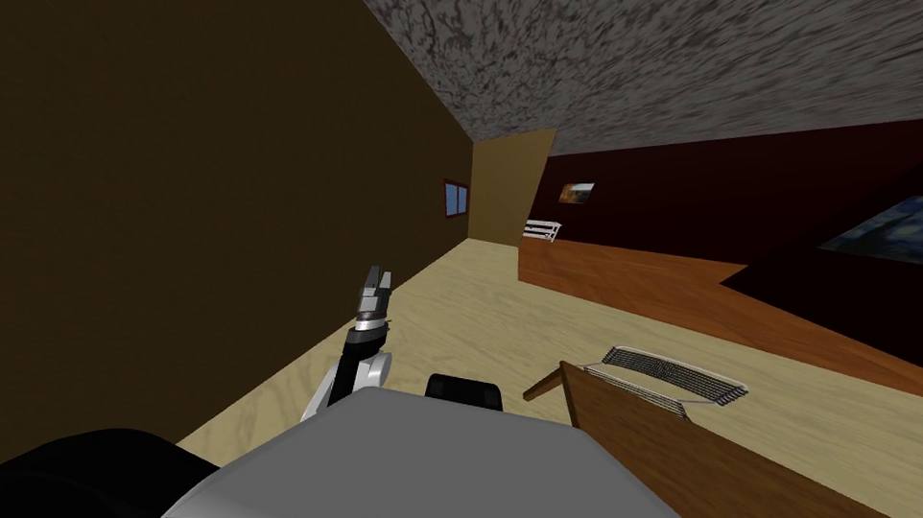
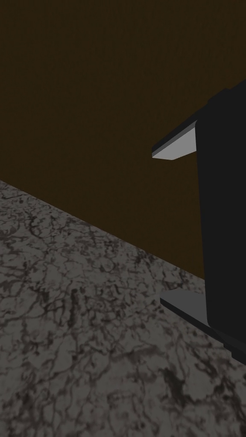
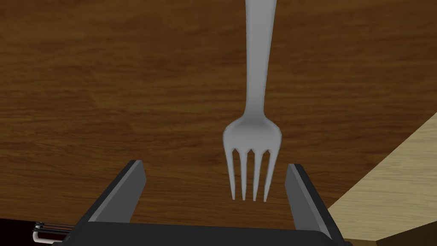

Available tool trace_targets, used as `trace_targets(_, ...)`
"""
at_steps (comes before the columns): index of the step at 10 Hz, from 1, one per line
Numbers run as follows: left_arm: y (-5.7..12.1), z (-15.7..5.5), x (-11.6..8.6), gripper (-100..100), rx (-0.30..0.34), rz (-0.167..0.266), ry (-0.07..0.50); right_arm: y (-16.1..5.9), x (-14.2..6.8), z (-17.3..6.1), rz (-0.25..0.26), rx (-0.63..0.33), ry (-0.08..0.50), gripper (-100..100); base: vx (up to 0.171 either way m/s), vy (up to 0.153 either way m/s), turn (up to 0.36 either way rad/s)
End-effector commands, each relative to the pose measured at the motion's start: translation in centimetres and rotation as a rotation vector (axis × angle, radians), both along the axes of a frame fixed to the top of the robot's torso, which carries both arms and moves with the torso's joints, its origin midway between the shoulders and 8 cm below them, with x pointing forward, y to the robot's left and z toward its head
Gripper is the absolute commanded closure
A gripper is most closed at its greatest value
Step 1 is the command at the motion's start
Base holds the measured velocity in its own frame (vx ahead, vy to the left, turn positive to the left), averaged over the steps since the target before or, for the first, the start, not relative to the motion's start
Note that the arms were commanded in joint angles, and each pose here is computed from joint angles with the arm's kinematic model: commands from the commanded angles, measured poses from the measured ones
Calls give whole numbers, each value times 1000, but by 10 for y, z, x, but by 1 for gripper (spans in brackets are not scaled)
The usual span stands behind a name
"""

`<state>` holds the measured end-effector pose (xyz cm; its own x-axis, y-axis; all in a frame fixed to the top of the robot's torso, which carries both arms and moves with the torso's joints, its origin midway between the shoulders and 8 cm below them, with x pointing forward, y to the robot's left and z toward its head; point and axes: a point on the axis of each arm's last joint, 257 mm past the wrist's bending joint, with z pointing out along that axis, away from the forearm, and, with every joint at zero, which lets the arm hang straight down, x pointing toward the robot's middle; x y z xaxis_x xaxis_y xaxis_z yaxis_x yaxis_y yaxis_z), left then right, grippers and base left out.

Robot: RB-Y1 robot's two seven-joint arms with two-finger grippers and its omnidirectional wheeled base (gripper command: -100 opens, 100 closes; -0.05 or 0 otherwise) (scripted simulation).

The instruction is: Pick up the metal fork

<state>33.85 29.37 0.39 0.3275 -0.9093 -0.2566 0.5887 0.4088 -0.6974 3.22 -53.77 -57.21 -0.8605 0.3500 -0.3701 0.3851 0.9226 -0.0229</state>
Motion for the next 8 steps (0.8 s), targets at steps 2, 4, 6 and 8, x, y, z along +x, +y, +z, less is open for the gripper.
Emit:
trace_targets(2, 0, 0, 0, 0, 0, 0, 0, 0, -1, 0, 2, 0, -1, 100, 9, 2, 10)
trace_targets(4, 0, 0, 0, 0, 0, 0, 0, 1, 0, 0, 4, 2, -3, 100, 0, 0, 0)
trace_targets(6, 0, 0, 0, 0, 0, 0, 0, 1, 0, 0, 4, 1, -2, 100, 0, 0, 0)
trace_targets(8, 0, 0, 0, 0, 0, 0, 0, 4, 15, 2, 20, 5, -2, 100, -5, -15, -46)
